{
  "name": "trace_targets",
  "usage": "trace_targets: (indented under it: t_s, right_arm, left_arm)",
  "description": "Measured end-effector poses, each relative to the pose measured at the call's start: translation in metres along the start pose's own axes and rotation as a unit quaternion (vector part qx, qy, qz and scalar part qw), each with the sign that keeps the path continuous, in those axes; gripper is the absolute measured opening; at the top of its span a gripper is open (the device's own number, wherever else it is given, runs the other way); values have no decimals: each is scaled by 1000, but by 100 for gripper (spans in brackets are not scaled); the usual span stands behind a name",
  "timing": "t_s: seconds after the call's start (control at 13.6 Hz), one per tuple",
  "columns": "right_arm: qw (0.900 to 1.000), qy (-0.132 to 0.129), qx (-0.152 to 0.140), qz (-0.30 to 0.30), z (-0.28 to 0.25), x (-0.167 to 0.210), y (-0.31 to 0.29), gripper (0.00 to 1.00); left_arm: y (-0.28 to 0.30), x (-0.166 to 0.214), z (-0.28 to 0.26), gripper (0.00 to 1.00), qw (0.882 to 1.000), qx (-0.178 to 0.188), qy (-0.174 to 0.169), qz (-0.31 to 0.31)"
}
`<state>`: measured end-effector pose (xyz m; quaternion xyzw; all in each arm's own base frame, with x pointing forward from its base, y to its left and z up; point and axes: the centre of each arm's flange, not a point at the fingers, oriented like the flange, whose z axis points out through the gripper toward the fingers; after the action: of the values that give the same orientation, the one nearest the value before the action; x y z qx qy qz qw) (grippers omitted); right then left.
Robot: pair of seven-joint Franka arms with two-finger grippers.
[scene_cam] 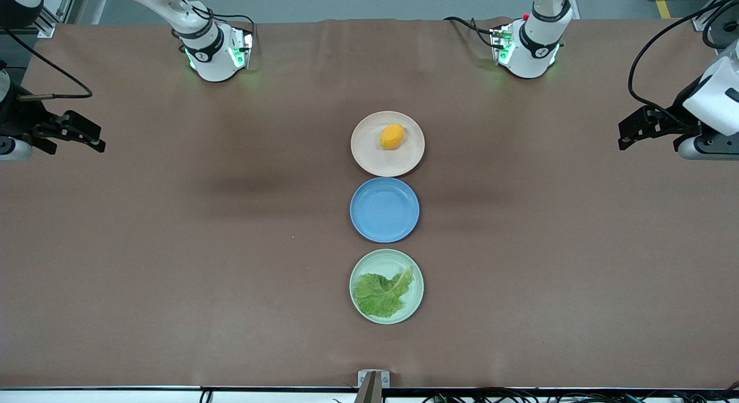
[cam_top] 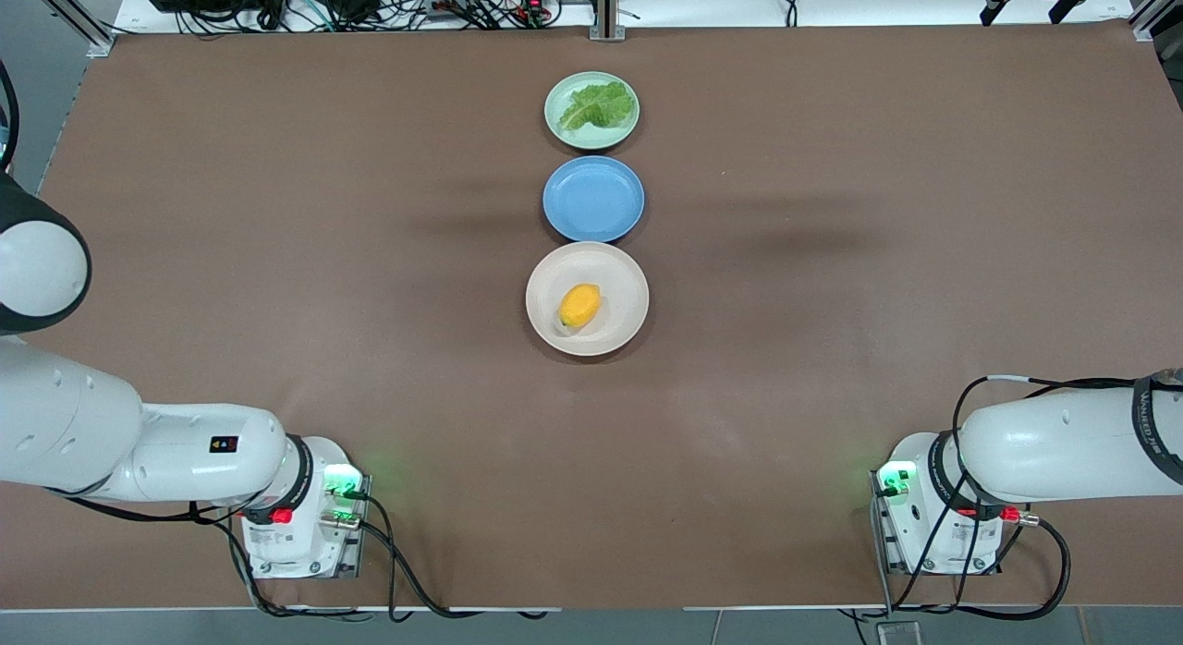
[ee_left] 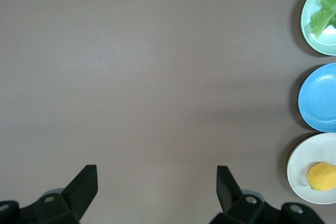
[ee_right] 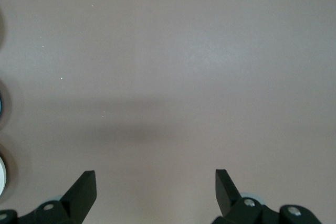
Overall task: Pick lemon and lettuce from plates
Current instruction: 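Raise both grippers from rest and start reaching toward the plates, then lower the right gripper onto the lemon while the left gripper reaches the lettuce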
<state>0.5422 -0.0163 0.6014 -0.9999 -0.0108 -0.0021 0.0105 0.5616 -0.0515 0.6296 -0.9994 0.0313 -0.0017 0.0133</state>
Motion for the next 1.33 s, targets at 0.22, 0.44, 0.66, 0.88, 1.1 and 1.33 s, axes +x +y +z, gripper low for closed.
trace_targets:
  t_s: [0.22,0.44,0.66,0.88,1.1,1.33]
  right_arm:
    - [1000,0,0,0,0,0,0,100]
    - [1000,0,0,0,0,0,0,100]
    - [1000,-2,0,1,2,1,1,100]
    - [1000,-25,0,8,33,18,9,100]
    - [998,-58,-1,12,80,47,11,100]
    - [994,-73,-7,86,96,53,-17,100]
  left_arm:
    - [0,0,0,100,1000,0,0,0]
    - [0,5,12,100,1000,-1,-11,1]
    - [5,33,45,100,1000,-5,-14,9]
    - [46,70,90,100,999,-12,-13,43]
    - [120,98,159,100,995,-21,-4,95]
    - [204,107,221,100,990,-32,19,136]
